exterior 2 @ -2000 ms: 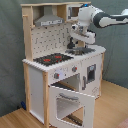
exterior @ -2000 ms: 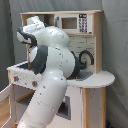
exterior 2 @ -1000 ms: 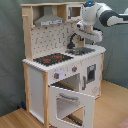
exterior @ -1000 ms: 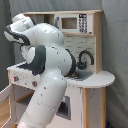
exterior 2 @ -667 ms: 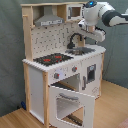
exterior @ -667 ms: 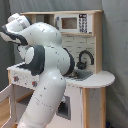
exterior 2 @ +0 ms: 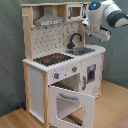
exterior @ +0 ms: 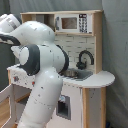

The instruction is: Play with the kitchen

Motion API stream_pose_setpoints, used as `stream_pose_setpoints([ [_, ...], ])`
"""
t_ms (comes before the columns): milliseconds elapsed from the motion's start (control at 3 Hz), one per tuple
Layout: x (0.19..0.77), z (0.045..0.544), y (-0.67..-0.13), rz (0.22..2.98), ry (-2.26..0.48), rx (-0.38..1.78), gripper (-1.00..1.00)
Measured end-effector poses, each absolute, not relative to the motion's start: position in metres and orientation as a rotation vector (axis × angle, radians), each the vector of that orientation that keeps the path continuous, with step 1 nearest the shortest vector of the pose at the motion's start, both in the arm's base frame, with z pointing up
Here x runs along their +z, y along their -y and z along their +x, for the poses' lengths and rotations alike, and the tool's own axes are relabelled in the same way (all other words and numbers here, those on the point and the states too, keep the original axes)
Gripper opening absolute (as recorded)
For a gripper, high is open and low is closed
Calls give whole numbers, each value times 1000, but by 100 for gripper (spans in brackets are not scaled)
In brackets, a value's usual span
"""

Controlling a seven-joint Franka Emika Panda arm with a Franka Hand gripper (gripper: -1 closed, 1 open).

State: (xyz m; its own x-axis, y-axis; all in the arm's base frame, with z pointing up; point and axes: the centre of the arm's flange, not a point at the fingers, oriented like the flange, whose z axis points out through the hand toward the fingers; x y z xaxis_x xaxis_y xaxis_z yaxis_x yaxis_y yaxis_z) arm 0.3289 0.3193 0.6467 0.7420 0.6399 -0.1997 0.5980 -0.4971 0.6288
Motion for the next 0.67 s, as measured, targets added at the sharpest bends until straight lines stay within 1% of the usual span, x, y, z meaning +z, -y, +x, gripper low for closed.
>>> stream_pose_setpoints([
  [667,654,285,-335,2056,-762,93,100],
])
